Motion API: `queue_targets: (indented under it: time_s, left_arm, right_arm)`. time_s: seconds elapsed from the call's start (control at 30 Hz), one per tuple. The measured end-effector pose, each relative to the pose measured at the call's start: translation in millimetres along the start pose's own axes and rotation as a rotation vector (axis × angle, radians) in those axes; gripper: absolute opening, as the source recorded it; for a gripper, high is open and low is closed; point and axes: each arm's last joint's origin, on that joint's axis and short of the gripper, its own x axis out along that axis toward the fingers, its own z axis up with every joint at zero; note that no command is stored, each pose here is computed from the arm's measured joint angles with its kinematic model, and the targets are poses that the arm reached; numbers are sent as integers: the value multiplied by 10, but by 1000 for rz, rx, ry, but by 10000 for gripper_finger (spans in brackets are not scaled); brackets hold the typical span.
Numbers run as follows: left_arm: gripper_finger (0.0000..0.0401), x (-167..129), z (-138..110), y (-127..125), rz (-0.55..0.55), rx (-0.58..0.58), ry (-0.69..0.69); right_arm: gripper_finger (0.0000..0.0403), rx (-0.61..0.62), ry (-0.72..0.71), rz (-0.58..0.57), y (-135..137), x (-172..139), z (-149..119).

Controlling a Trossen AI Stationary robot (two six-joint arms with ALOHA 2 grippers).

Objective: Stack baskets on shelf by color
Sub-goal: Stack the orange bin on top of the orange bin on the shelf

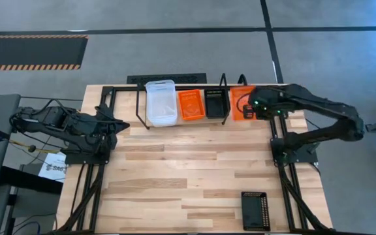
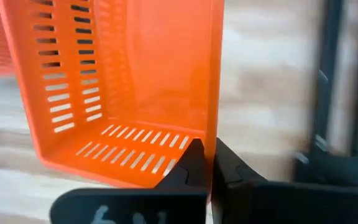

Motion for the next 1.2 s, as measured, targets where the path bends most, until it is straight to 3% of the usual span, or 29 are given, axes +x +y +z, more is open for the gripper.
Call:
queue_targets:
  time_s: [0.2, 0.37, 0.57, 0.8, 1.03, 1.2]
  left_arm:
    - [0, 1, 0, 0, 0, 3, 0]
    - [0, 0, 0, 0, 0, 4, 0]
    - [0, 1, 0, 0, -1, 4, 1]
    - [0, 0, -8, -2, -12, 7, 14]
    - [0, 0, -9, -2, -15, 18, 16]
    - [0, 1, -16, 3, -10, 22, 24]
  right_arm:
    - [3, -119, -252, 319, 504, -450, -124]
    - [3, -231, -366, 455, 967, -452, -20]
    - [3, -293, -311, 427, 1391, -12, 369]
    - [3, -213, -175, 283, 1504, 647, 789]
    - [3, -216, -25, 230, 1696, 1192, 740]
    - [2, -228, 35, 225, 1786, 1360, 645]
